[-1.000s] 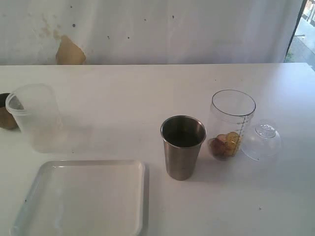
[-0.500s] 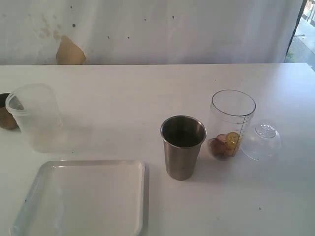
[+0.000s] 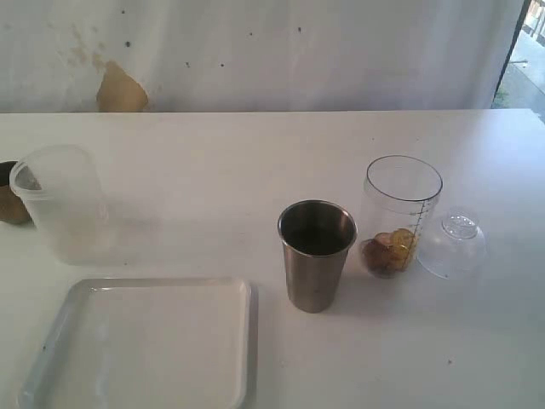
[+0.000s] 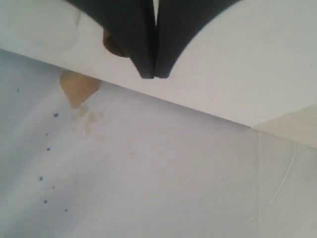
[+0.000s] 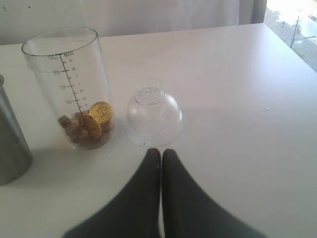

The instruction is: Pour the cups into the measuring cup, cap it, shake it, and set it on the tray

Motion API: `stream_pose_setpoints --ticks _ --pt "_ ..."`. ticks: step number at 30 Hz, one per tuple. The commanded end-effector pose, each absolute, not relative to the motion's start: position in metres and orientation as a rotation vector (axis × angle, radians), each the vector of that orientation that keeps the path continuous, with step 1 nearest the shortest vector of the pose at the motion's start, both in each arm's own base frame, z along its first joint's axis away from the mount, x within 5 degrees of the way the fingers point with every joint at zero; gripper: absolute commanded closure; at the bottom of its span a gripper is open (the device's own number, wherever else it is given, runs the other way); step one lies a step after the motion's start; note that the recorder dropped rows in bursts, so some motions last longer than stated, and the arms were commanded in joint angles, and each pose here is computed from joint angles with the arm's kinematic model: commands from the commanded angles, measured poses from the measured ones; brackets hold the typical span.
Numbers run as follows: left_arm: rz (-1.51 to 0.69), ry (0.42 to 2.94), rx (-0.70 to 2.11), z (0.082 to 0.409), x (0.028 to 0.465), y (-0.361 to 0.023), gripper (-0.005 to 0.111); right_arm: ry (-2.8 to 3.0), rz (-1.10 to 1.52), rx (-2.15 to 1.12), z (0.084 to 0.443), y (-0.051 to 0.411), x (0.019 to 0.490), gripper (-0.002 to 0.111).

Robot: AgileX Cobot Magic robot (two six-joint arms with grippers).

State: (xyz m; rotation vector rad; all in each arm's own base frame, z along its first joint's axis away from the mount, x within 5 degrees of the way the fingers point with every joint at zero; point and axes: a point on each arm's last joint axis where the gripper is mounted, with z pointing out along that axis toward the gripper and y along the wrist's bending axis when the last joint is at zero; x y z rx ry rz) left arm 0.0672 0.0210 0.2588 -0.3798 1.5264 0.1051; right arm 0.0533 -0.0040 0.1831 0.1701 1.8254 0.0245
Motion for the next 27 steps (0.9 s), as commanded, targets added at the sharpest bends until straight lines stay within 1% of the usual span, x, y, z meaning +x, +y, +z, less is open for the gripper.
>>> stream_pose_setpoints --ticks 1,6,11,16,21,24,26,27 --pt "0.143 1.505 -0.343 0.239 0.058 0.018 0.107 1.826 0.021 0.174 0.182 -0.004 0.053 0.108" --pt "0.13 1.483 -0.343 0.226 0.052 0.016 0.107 1.826 0.021 0.174 0.182 -0.004 0.053 0.108" --pt "0.06 1.512 -0.381 0.213 0.053 0.015 0.107 1.826 0.021 0.174 0.182 -0.004 0.053 0.108" --pt "0.131 1.56 -0.19 0.21 0.054 0.011 0.107 1.826 0.021 0.174 0.182 -0.004 0.053 0.108" --pt "0.1 1.569 -0.064 0.21 0.055 0.006 0.107 1.826 0.021 0.174 0.182 -0.004 0.053 0.108" --pt "0.048 1.556 -0.024 0.207 0.056 0.003 0.107 1.826 0.021 0.174 0.182 -0.004 0.053 0.108" --pt "0.025 1.523 0.015 0.21 0.056 0.001 0.107 1.826 0.021 0.174 0.182 -0.004 0.053 0.108" --pt "0.016 1.548 0.024 0.207 0.056 0.0 0.107 1.826 0.021 0.174 0.182 -0.004 0.053 0.108"
